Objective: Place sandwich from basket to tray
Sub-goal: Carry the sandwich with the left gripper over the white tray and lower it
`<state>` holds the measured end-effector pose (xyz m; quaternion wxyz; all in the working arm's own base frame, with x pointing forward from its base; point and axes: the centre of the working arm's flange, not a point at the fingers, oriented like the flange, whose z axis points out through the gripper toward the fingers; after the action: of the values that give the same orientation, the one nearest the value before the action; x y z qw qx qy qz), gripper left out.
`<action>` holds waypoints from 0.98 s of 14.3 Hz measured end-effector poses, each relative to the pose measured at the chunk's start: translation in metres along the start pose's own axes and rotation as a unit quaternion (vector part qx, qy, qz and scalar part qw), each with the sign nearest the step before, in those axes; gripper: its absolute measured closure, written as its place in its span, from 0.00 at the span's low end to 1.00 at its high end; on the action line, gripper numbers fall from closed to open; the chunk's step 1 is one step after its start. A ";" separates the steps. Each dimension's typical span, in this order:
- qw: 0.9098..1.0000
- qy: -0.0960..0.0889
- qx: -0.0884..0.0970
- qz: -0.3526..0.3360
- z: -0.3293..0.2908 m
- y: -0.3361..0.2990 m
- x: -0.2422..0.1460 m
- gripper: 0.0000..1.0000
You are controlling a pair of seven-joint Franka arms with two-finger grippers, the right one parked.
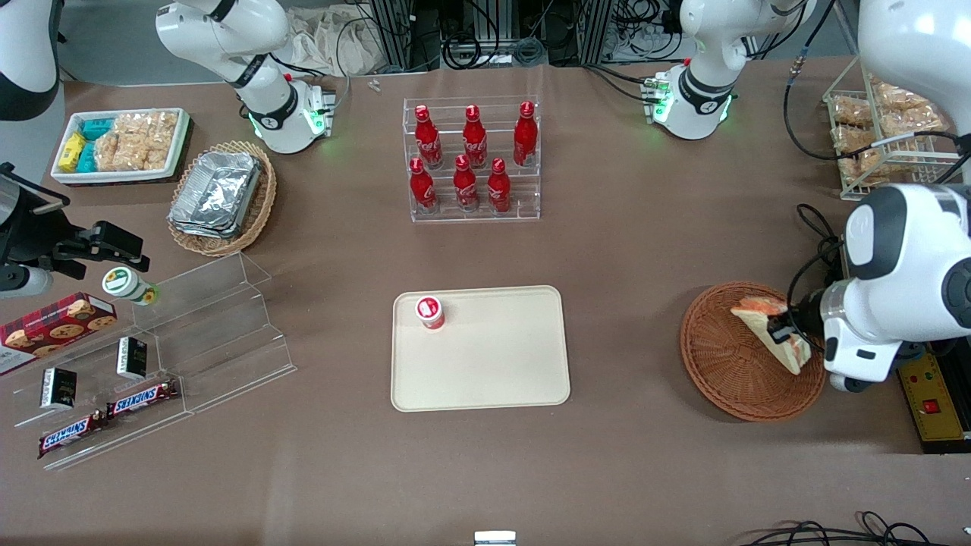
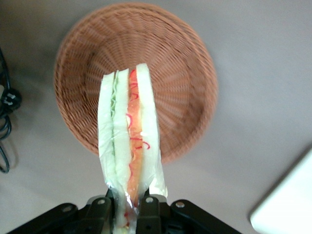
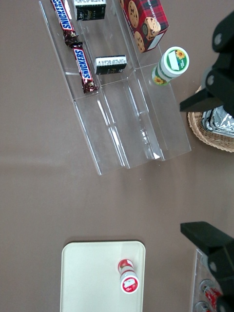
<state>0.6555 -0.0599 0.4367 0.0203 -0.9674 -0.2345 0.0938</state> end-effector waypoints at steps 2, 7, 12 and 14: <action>0.999 0.005 0.003 0.047 -0.016 0.040 -0.032 0.84; 0.991 0.019 0.016 0.133 -0.019 0.115 -0.101 0.85; 0.980 0.018 0.031 0.197 0.014 0.189 -0.168 0.85; 0.980 0.030 0.014 0.196 0.033 0.219 -0.185 0.85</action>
<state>0.5867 -0.3393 0.4182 0.0217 -0.9966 -0.0380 0.0704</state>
